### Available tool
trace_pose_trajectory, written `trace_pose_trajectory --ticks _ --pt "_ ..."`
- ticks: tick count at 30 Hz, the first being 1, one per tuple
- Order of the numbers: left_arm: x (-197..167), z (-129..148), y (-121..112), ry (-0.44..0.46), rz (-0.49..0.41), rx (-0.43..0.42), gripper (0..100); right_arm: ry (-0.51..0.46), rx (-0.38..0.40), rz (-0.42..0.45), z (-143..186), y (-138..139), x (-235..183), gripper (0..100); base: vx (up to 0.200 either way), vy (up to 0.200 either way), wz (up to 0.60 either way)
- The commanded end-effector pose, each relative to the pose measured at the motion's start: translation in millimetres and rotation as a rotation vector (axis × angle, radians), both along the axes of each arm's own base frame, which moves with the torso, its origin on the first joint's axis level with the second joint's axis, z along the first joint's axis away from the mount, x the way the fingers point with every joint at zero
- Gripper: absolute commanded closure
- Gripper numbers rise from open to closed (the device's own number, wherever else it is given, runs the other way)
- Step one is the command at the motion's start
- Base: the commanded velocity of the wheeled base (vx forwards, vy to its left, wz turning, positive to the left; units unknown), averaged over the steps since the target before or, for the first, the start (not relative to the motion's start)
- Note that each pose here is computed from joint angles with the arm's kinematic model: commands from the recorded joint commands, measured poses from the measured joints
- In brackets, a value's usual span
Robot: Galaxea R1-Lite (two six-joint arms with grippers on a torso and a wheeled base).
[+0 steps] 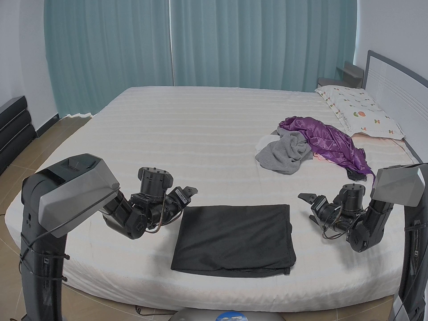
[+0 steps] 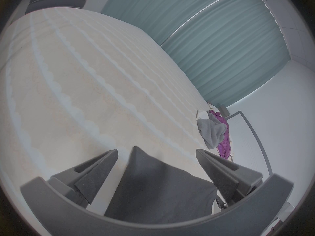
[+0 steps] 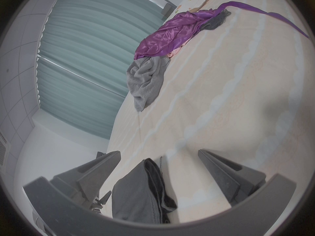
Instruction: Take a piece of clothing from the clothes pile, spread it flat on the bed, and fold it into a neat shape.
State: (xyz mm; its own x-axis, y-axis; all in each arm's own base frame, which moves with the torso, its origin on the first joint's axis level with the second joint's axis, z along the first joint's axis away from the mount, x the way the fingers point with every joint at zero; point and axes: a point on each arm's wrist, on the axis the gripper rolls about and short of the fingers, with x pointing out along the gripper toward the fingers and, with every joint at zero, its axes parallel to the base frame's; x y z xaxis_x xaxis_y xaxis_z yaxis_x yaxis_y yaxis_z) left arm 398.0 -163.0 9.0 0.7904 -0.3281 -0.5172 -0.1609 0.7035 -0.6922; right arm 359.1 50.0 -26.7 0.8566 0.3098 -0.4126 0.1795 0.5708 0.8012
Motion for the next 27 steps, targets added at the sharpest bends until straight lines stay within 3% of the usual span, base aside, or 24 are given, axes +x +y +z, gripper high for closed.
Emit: trace_pose_trajectory --ticks 1,9,10,20,21,27 --pt "20.3 -25.5 -16.9 0.031 -0.01 0.023 0 0.007 -0.007 0.034 -1.9 12.1 -7.5 0 0.0 0.0 0.0" --pt "23.7 -31.2 -18.4 0.034 0.007 0.049 0 -0.015 -0.018 0.08 -0.6 29.5 -4.0 0 0.0 0.0 0.0" --pt "23.7 -31.2 -18.4 0.031 0.006 0.056 100 -0.018 -0.02 0.095 -1.2 34.9 -3.1 0 0.0 0.0 0.0" --pt "27.4 -32.2 -18.2 -0.004 0.096 0.097 100 -0.036 -0.087 0.089 -26.3 58.1 11.6 0 0.0 0.0 0.0" --pt "27.7 -32.2 -17.5 -0.004 0.097 0.097 100 -0.036 -0.087 0.089 -26.6 58.2 11.9 100 0.0 0.0 0.0" --pt "27.4 -32.4 -18.0 -0.004 0.101 0.1 100 -0.063 -0.092 0.059 -27.8 60.6 20.6 100 0.0 0.0 0.0"
